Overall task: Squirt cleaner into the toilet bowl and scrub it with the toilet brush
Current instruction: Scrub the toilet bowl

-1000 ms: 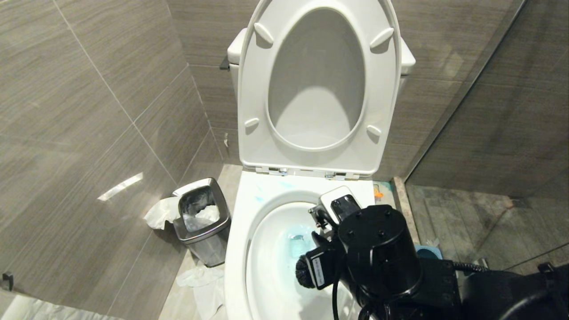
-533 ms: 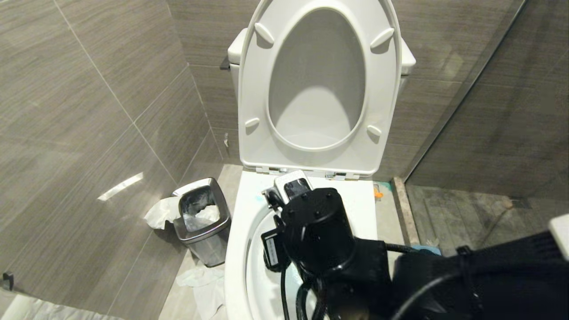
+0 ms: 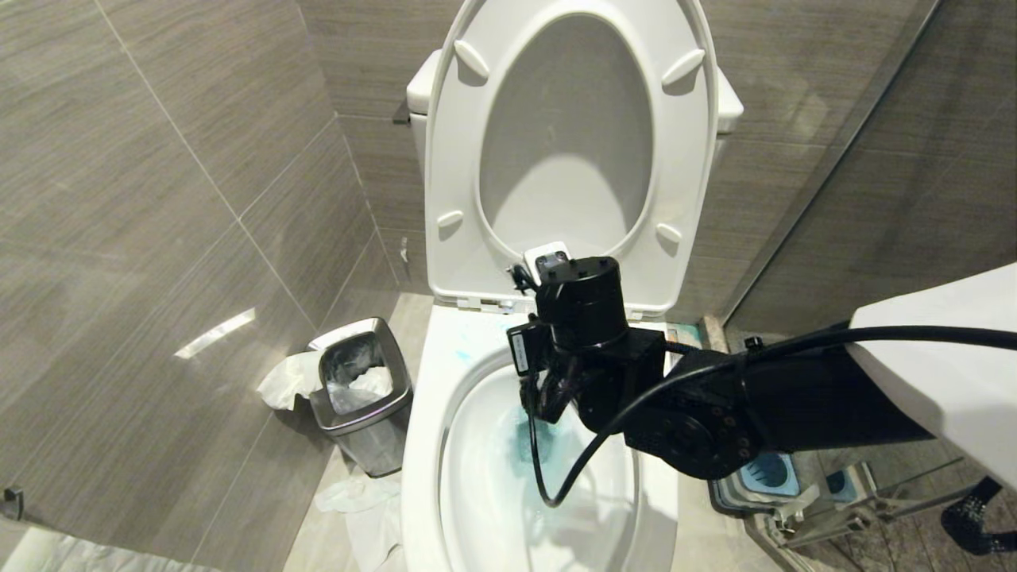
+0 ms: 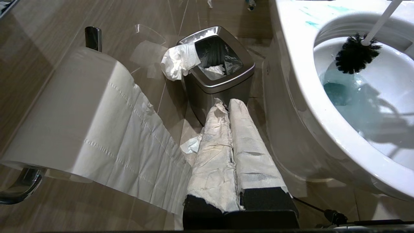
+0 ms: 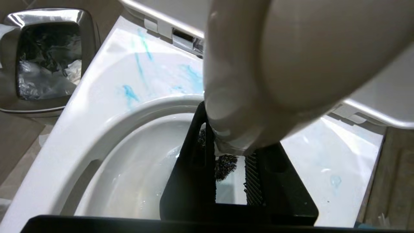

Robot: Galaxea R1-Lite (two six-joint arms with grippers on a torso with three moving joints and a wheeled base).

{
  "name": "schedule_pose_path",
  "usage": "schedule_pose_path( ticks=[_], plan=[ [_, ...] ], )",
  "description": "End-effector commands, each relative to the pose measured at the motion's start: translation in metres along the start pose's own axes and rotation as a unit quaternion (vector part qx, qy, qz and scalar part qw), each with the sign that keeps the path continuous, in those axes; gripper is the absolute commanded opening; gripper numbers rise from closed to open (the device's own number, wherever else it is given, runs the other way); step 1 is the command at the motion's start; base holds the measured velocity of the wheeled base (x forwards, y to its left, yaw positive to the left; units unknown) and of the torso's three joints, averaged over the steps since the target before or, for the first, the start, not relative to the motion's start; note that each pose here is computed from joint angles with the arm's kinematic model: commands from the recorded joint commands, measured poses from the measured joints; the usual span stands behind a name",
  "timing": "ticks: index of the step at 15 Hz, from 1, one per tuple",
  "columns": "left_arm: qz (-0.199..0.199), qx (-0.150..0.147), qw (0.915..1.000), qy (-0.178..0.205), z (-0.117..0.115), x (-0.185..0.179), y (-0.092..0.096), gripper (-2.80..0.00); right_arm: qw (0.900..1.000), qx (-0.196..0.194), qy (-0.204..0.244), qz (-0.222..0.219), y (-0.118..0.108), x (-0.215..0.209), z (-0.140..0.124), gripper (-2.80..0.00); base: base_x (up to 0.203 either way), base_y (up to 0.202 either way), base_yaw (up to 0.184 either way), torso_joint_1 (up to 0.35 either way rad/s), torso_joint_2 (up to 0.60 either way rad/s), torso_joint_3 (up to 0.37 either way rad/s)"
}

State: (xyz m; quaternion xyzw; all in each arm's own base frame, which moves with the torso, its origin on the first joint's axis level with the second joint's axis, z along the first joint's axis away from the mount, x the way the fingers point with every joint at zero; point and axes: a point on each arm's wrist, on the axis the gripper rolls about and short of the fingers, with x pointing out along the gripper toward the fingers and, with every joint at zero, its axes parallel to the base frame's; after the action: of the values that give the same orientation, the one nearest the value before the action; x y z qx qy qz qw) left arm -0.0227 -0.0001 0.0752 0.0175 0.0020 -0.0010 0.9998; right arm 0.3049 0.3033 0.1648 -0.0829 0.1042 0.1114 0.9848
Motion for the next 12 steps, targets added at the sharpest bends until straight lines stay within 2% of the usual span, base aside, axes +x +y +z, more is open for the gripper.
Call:
schedule_pose_path(
  ticks=[1, 5, 12],
  plan=[
    [0.000, 0.000, 1.0000, 0.000, 0.000, 0.000, 0.000, -2.80, 1.000, 0.005, -0.005, -0.003, -0.004, -0.002, 0.004, -2.80, 0.000, 0.000, 0.000, 0.000, 0.00, 0.000],
    [0.000, 0.000, 1.0000, 0.000, 0.000, 0.000, 0.000, -2.80, 1.000, 0.000, 0.010, -0.004, 0.002, 0.006, -0.010, -2.80, 0.000, 0.000, 0.000, 0.000, 0.00, 0.000],
    [0.001, 0.000, 1.0000, 0.000, 0.000, 0.000, 0.000, -2.80, 0.998, -0.006, 0.057, 0.003, 0.025, 0.026, -0.057, -2.80, 0.000, 0.000, 0.000, 0.000, 0.00, 0.000]
  ],
)
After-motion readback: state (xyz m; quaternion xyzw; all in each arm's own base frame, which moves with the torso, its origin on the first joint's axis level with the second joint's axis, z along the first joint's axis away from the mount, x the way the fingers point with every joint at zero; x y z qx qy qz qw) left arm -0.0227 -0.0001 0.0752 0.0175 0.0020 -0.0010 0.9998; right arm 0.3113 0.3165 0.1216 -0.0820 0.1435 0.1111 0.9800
